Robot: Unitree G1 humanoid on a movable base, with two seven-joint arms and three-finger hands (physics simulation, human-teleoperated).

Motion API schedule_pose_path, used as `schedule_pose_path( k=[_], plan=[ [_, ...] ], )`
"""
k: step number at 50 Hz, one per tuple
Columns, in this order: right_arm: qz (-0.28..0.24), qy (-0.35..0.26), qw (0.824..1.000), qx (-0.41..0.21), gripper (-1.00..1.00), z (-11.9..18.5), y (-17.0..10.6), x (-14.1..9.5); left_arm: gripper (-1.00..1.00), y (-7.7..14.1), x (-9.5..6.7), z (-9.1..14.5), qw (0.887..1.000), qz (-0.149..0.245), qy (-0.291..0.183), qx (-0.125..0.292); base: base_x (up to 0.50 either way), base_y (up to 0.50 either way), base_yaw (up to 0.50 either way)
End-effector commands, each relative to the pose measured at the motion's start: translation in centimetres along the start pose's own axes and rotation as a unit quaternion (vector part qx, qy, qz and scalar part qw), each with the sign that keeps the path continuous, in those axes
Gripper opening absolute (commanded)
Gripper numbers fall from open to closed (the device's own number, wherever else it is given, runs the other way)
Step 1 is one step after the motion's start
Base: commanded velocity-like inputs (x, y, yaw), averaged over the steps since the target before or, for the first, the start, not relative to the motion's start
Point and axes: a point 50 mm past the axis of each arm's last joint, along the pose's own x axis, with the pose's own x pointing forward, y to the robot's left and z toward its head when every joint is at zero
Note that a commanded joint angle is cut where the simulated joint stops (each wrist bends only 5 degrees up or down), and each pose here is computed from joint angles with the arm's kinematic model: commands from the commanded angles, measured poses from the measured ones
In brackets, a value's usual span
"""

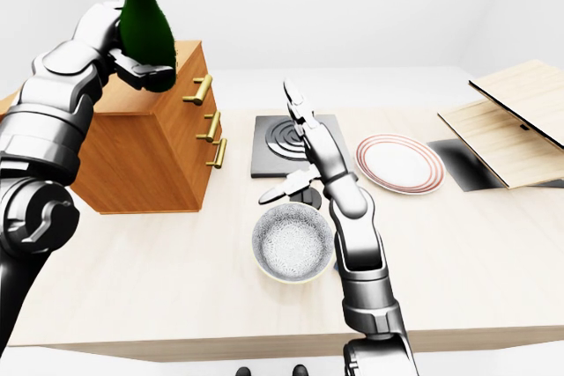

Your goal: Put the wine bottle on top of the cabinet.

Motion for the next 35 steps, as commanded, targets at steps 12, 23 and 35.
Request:
schedule_pose_path(
  k=[12, 23, 35],
  plan=[
    [-0.002, 0.017, 1.000, 0.009, 1.00, -0.9, 0.1, -0.3, -1.00, -1.0, 0.1, -1.0, 0.995, -0.039, 0.071, 0.050, 0.00, 0.00, 0.00],
    [-0.003, 0.018, 1.000, 0.011, 1.00, -1.0, 0.1, -0.5, -1.00, -1.6, 0.0, -1.9, 0.991, -0.067, 0.093, 0.072, 0.00, 0.00, 0.00],
    [-0.008, 0.017, 1.000, 0.010, 1.00, -0.9, -0.2, -0.8, -1.00, -1.8, 0.0, -2.3, 0.987, -0.077, 0.105, 0.096, 0.00, 0.00, 0.00]
  ],
)
